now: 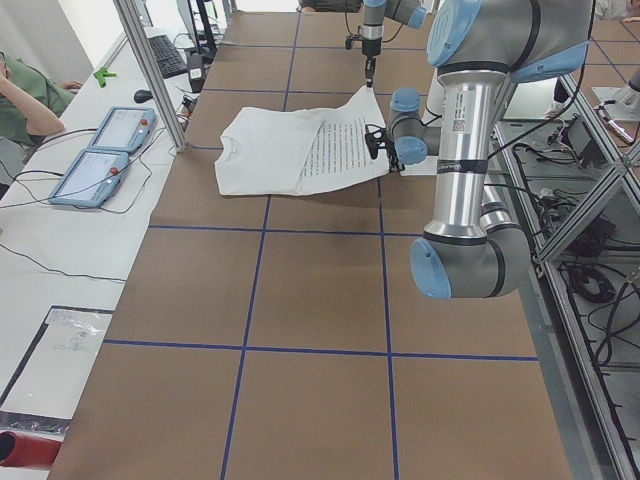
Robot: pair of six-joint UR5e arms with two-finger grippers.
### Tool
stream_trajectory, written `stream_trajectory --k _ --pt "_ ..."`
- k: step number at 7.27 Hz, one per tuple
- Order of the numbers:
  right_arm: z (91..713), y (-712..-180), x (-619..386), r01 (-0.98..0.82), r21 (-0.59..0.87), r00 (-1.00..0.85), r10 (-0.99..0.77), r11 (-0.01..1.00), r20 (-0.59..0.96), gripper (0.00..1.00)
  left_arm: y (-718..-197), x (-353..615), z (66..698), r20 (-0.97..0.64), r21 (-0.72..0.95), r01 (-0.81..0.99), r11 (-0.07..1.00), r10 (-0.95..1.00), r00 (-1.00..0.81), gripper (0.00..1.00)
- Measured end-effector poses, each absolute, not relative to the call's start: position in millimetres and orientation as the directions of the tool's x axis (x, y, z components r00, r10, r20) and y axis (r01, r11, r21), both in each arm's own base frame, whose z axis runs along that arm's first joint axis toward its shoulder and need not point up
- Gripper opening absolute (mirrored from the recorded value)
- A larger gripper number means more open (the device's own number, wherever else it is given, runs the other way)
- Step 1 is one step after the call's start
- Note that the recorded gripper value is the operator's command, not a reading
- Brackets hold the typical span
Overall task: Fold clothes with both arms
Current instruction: 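Lift the hem with both grippers and fold it toward the collar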
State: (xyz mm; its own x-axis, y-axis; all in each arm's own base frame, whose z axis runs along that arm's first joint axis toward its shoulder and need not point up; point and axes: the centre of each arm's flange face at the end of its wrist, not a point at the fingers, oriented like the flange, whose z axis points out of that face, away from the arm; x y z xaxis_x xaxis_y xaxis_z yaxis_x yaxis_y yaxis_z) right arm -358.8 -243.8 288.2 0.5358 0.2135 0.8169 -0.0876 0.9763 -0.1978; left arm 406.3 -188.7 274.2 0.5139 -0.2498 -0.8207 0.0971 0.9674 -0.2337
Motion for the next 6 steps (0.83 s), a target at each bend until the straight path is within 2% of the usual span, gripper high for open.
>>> stream_trajectory --k 4,6 --pt "257.6 -214.9 -306.3 0.103 -0.295 0.481 0.212 0.950 0.851 0.00 -166.1 361.1 234.3 -0.860 -0.268 -0.013 0.963 -0.232 0.454 0.00" --pt "251.8 -220.6 -285.3 0.173 -0.347 0.462 0.235 0.922 0.855 0.00 -159.1 345.4 230.1 -0.850 -0.287 -0.046 0.957 -0.233 0.472 0.00"
